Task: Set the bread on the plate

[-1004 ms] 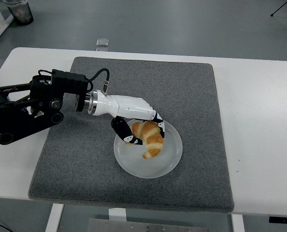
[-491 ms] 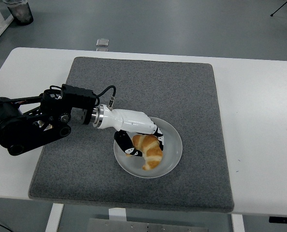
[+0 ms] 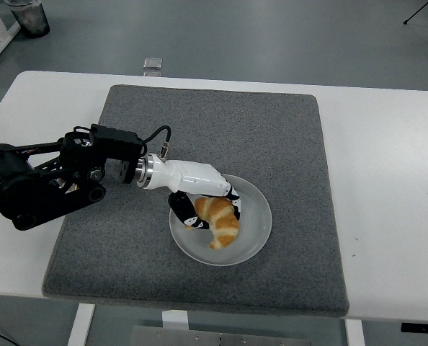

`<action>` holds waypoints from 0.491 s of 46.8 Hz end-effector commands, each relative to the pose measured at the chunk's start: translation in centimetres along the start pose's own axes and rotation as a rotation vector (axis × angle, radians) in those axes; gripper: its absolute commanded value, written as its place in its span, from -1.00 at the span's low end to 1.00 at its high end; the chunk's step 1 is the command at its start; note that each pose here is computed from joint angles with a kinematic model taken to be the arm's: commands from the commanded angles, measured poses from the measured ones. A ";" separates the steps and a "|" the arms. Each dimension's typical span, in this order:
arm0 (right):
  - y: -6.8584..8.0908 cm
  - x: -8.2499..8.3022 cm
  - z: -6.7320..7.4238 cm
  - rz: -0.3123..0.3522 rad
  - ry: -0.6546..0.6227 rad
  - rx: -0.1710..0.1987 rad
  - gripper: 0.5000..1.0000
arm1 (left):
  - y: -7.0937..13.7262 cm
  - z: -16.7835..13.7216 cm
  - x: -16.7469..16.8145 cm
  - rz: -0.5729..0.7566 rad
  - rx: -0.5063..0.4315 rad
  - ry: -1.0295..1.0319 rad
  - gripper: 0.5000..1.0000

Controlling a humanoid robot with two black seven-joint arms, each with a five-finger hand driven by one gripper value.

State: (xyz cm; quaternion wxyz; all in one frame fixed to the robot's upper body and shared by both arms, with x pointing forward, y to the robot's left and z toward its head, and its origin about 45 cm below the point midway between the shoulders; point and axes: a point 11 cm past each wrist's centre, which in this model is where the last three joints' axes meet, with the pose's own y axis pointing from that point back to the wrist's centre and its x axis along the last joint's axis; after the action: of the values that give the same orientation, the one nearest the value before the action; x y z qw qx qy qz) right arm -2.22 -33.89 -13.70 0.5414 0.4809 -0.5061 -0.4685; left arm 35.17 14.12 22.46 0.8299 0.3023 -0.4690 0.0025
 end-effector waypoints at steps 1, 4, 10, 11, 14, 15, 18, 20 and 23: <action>0.0 0.0 0.0 0.000 0.000 0.000 0.81 | 0.0 -0.1 0.0 -0.001 0.002 -0.004 -1.00; 0.0 0.0 0.0 0.000 0.000 0.000 0.81 | 0.0 -0.1 0.0 -0.001 0.002 -0.004 -1.00; 0.0 0.0 0.0 0.000 0.000 0.000 0.81 | 0.0 -0.1 -0.1 -0.001 0.004 -0.002 -1.00; 0.0 0.0 0.0 0.000 0.000 0.000 0.81 | 0.0 -0.1 -0.1 -0.001 0.004 -0.002 -1.00; 0.0 0.0 0.0 0.000 0.000 0.000 0.81 | 0.1 -0.3 -0.1 0.000 0.008 -0.001 -1.00; 0.0 0.0 0.0 0.000 0.000 0.000 0.81 | 0.1 -0.3 -0.1 -0.001 0.007 0.001 -1.00; 0.0 0.0 0.0 0.000 0.000 0.000 0.81 | 0.0 -0.2 0.0 0.004 0.004 0.010 -0.63; 0.0 0.0 0.0 0.000 0.000 0.000 0.81 | 0.1 -0.3 0.0 0.004 0.007 0.012 -0.25; 0.0 0.0 0.0 0.000 0.000 0.000 0.81 | 0.1 -0.4 0.0 0.006 0.006 0.018 0.05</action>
State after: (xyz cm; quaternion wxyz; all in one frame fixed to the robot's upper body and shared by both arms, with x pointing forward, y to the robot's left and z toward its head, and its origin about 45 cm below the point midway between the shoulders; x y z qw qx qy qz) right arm -2.22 -33.89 -13.70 0.5414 0.4809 -0.5061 -0.4686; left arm 35.42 14.33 22.38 0.8316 0.3038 -0.4648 0.0080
